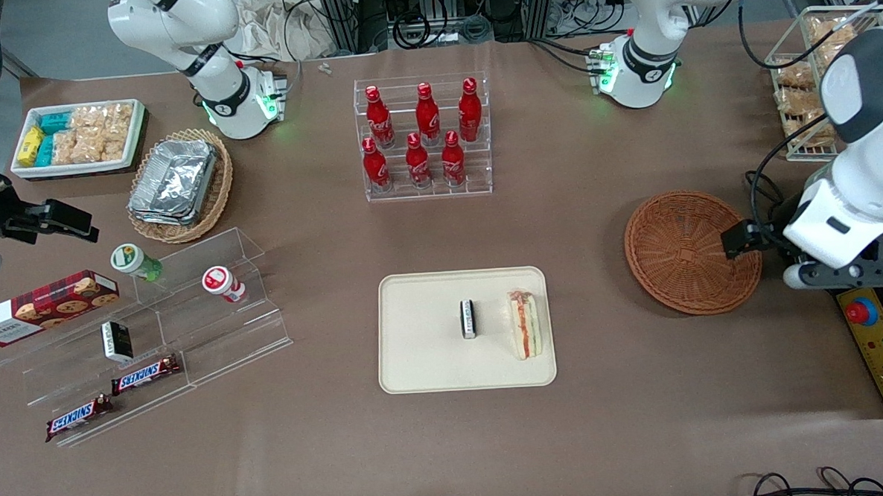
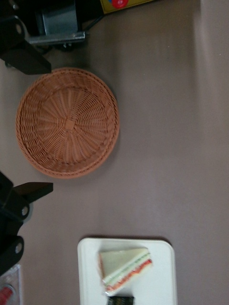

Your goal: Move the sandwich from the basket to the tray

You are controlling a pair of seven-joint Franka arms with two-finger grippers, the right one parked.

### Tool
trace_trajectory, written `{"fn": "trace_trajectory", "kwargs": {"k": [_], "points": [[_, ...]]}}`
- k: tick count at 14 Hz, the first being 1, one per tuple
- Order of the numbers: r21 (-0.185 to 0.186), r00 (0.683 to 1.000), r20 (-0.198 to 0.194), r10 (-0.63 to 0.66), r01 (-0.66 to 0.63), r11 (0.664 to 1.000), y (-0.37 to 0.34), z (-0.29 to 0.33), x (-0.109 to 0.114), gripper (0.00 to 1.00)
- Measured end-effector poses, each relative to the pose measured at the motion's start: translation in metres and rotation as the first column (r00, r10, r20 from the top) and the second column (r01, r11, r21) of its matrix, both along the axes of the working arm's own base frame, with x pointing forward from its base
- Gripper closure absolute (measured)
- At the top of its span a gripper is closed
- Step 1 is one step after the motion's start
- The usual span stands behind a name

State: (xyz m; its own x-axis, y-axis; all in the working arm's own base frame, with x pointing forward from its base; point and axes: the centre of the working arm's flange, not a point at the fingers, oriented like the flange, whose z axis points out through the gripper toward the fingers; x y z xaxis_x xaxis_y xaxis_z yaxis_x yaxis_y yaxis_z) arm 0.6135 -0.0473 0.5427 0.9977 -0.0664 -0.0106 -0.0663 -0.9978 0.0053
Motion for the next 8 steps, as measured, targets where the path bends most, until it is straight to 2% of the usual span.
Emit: {"fn": "trace_trajectory", "kwargs": {"k": [4,8], "points": [[-0.020,1.000,-0.013,-0.017,0.017,1.000,0.031,-0.007,-0.002,0.00],[-0.026,0.999,-0.009,-0.043,0.043,0.999,0.016,-0.011,0.002,0.00]]}}
